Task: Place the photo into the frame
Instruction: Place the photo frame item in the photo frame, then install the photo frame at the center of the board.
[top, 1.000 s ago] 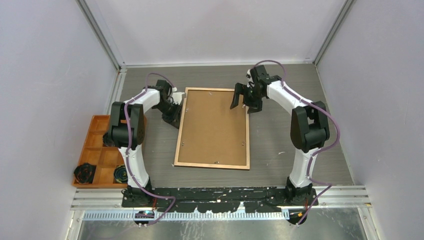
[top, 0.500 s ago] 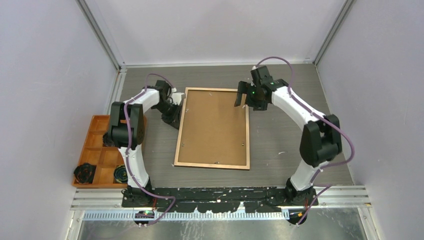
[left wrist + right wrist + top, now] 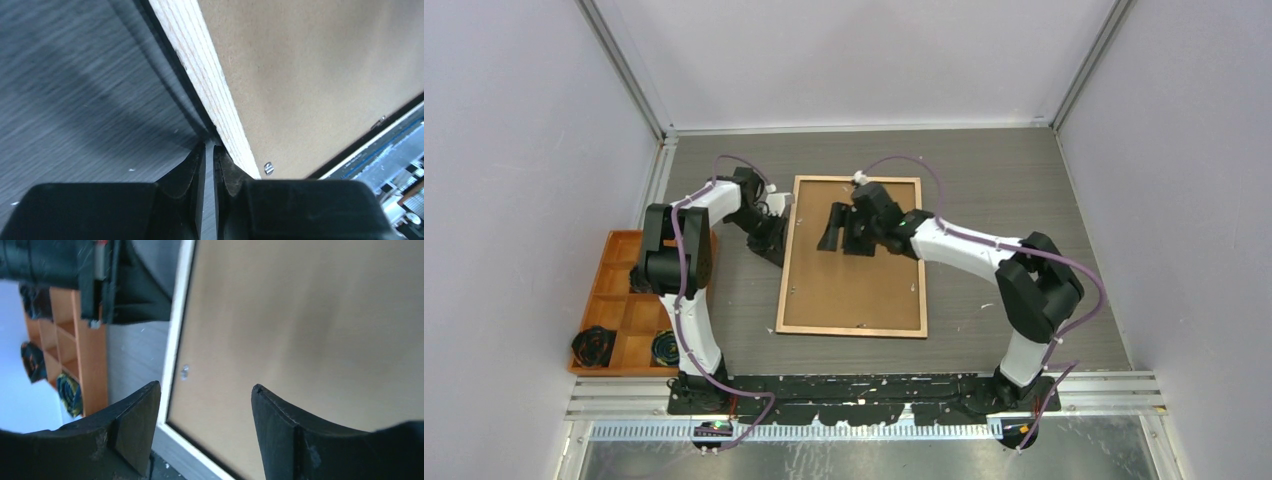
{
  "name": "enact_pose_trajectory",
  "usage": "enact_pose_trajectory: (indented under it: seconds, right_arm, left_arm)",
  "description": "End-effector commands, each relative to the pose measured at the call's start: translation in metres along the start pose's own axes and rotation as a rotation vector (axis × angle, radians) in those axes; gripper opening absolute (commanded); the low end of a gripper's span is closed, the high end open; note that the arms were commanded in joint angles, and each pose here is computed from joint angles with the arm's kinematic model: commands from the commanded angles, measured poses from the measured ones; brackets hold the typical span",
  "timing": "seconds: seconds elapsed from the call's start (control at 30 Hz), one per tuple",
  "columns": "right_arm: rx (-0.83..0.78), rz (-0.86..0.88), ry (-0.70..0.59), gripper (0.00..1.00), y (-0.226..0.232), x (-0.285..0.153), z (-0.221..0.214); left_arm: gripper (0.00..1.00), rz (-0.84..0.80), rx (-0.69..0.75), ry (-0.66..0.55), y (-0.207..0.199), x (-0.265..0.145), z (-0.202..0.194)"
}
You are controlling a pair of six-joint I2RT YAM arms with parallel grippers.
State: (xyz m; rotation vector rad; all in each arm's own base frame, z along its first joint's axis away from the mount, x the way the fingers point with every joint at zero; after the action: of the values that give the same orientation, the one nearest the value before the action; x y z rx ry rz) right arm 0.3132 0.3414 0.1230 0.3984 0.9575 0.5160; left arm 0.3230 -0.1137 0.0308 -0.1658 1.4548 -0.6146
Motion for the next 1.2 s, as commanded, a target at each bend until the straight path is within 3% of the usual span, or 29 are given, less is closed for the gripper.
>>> enact_pose_trajectory:
  seconds: [0.0, 0.3, 0.5, 0.6, 0.9, 1.17]
  right_arm:
    - [0.034, 0.139, -0.076, 0.71, 0.054, 0.010, -0.002]
    - [0.009, 0.195, 0.006, 0.63, 0.081, 0.040, -0.055]
    - [-0.028, 0.225, 0.043, 0.59, 0.087, 0.046, -0.078]
    - [-0.037, 0.227, 0.061, 0.56, 0.088, 0.049, -0.088]
    - [-0.025, 0.224, 0.087, 0.53, 0.082, 0.059, -0.102]
    - [-0.017, 0.213, 0.093, 0.52, 0.076, 0.064, -0.106]
  left_arm:
    - [0.14, -0.119, -0.023, 0.020, -0.023, -0.007, -0.014]
    - [0.16, -0.150, -0.032, 0.028, -0.029, -0.014, -0.028]
    - [0.33, -0.172, -0.034, -0.024, -0.032, -0.033, -0.023]
    - [0.36, -0.194, -0.037, -0.024, -0.035, -0.032, -0.023]
    - [0.31, -0.205, -0.070, 0.025, -0.029, -0.011, -0.025]
    - [0.20, -0.191, -0.087, 0.038, -0.021, 0.000, -0.026]
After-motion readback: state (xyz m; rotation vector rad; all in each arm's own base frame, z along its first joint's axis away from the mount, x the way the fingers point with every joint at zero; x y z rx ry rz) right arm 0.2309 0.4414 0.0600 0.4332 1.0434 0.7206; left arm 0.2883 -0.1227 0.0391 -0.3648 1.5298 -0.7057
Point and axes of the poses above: each gripper's point midway between its finger pads, its own x axis out along the fingers, its own y axis along the line the jaws close on, z = x × y, the point moved 1 cm from there along -x, back along the fingers, and after that the axes turned 5 degrees about -x, right-handed, at the moved point
